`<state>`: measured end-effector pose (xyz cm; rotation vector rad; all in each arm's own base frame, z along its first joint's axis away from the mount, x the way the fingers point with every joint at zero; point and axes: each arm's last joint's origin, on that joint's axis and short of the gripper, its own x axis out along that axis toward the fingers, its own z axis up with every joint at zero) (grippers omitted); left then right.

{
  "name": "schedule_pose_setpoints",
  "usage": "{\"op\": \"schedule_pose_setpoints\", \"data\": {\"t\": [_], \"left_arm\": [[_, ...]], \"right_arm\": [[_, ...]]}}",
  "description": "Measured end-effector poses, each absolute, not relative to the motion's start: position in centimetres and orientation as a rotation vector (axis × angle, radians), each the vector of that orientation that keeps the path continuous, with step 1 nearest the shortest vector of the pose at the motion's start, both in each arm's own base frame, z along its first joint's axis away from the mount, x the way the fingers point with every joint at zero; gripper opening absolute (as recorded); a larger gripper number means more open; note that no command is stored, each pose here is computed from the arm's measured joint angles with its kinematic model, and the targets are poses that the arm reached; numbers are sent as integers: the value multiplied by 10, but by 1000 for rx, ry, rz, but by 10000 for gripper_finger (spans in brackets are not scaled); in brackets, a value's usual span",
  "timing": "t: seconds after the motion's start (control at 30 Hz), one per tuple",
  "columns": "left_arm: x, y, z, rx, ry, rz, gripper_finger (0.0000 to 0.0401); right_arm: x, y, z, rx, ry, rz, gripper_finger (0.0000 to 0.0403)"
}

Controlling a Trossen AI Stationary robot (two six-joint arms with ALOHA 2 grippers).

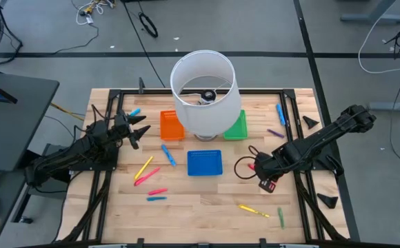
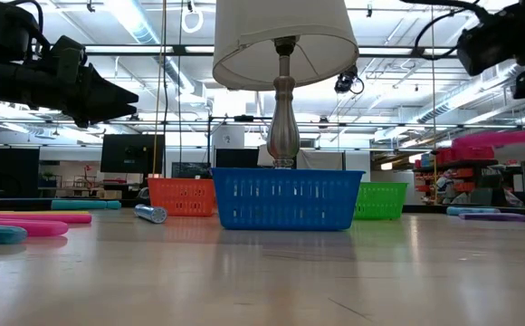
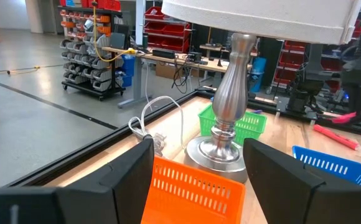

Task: Pick & Place Markers
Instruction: Put the right pink pen into the blue bin

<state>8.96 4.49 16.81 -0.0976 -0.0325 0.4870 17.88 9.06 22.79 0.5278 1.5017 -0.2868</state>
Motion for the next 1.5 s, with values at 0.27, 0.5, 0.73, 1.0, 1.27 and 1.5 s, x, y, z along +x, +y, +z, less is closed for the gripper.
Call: {"op": "schedule_pose_setpoints", "data": {"t": [0.27, 0.5, 0.73, 1.0, 1.27, 1.5], "left_arm": [[90, 45, 168, -98, -32, 487, 252], [90, 45, 168, -98, -33, 487, 252], [90, 45, 168, -98, -33, 487, 252], [90, 45, 168, -98, -33, 487, 252], [90, 45, 168, -98, -33, 487, 252], [90, 45, 168, -98, -32, 487, 252]], "right_arm": [[179, 91, 228, 390, 1509, -159, 15], [182, 90, 228, 346, 1527, -136, 15], [202, 87, 234, 274, 1567, -129, 15], [233, 87, 243, 215, 1536, -148, 15], [263, 90, 256, 154, 1498, -168, 15], [288, 89, 259, 77, 1523, -162, 15]]}}
